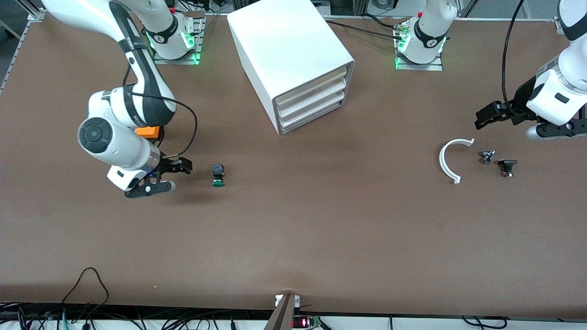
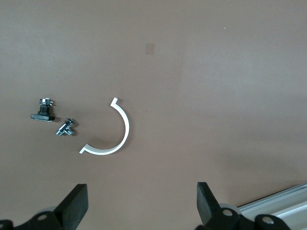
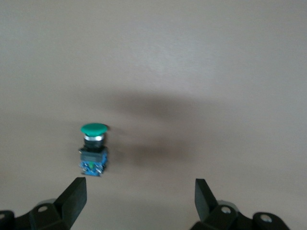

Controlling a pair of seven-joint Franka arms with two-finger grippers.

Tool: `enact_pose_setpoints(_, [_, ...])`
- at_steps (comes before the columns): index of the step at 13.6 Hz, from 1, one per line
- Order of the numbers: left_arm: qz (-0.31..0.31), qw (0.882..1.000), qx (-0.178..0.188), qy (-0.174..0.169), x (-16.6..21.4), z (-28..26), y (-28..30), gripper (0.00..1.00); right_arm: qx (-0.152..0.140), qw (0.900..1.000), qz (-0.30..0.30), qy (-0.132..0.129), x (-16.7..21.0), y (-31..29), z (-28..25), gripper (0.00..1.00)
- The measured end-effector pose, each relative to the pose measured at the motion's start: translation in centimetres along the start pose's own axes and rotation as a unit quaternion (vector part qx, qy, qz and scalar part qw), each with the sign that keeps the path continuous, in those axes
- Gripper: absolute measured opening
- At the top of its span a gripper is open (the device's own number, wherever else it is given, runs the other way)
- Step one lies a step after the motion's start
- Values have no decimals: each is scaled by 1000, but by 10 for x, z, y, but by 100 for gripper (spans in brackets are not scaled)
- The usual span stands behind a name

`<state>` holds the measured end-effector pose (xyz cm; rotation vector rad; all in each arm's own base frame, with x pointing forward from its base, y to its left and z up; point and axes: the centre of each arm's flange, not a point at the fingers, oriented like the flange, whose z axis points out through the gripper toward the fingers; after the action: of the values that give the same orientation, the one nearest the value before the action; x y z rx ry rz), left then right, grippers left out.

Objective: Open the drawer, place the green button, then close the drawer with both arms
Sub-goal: 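Lower the right gripper over the green push button, then close the right gripper on the green push button's blue base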

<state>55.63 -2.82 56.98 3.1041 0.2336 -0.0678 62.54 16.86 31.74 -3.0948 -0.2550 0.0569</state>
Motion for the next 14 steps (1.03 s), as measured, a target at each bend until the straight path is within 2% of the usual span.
enact_pose_setpoints(3, [0, 1000, 0, 0, 0, 0, 0, 100, -1, 1000, 21, 4, 1, -38, 28, 100])
enact_pose_setpoints(6, [1, 1000, 0, -2, -1, 0, 0, 100, -4, 1000, 23, -8, -4, -66, 56, 100])
enact_pose_setpoints(8, [1, 1000, 0, -2, -1, 0, 1, 100, -6, 1000, 19, -13, -6, -74, 65, 100])
enact_pose_setpoints(14, [1, 1000, 1, -3, -1, 0, 1, 100, -4, 1000, 19, 4, -20, -71, 105, 100])
